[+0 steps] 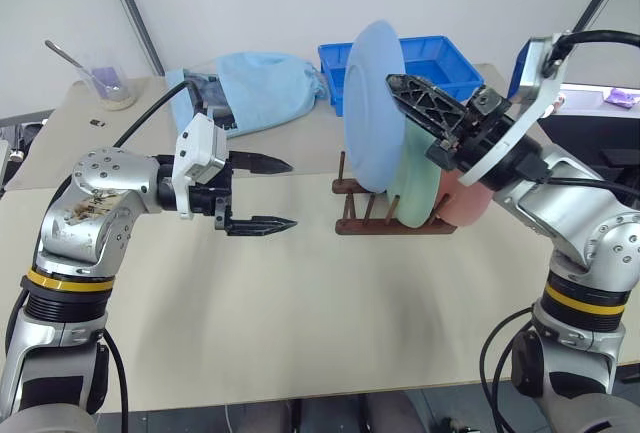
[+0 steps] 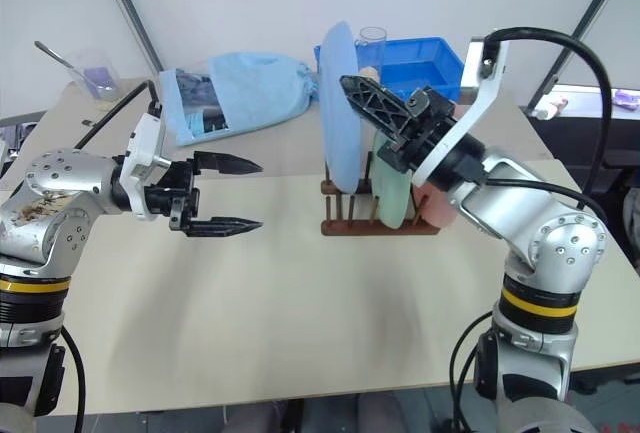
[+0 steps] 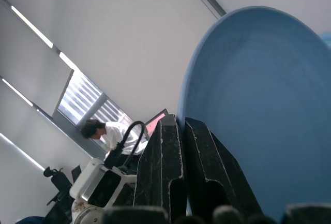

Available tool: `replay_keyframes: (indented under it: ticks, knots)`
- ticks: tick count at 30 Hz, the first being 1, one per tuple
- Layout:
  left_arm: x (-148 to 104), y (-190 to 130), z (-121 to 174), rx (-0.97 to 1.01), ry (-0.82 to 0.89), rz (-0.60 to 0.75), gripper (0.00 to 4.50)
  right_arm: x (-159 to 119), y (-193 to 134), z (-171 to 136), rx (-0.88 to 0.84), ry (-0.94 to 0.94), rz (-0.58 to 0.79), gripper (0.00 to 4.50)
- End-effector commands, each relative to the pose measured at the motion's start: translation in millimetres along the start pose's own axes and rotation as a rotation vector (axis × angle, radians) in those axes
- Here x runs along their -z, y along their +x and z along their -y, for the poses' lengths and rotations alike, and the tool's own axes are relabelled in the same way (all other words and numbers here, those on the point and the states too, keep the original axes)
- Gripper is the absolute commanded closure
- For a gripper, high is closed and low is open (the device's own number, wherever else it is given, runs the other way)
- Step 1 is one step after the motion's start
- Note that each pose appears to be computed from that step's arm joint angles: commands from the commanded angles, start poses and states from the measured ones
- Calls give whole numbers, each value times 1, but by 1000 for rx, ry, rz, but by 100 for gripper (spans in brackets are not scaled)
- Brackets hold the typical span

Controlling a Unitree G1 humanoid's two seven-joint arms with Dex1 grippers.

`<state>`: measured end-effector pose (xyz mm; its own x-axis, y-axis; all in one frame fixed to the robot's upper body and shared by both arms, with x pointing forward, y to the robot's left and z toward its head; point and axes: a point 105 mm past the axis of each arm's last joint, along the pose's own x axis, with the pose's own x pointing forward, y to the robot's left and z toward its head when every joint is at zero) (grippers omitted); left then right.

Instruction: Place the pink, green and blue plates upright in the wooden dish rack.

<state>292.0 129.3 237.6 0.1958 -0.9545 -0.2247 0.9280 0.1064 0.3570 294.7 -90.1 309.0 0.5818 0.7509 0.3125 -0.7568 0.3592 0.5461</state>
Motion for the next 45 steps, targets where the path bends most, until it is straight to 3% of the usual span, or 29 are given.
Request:
replay_keyframes:
  ticks: [1, 17, 24, 30, 35, 38, 43, 45]
  knots:
    - [-7, -8, -2, -25, 44, -6, 0, -3, 1, 0, -23, -17, 24, 445]
    - [-8, -9, -3, -55, 54, 0, 0, 9, 2, 40, 130, -58, -60, 445]
    - [-8, -9, -2, -58, 51, 7, 0, -1, 1, 37, 166, -191, -72, 212]
    - [-6, -11, -4, -76, 48, 6, 0, -35, -3, 15, 162, -416, -64, 5]
    - [-3, -13, -4, -102, 44, -3, 0, -67, -24, 1, 187, -677, -135, 2]
    - [-1, -14, -3, -103, 43, -5, 0, -74, -47, 5, 224, -831, -257, 2]
    - [-1, -12, 0, -91, 49, -9, 0, -63, -83, 14, 250, -1034, -560, 139]
    - [0, -11, 0, -88, 53, -8, 0, -56, -94, 19, 249, -1094, -682, 216]
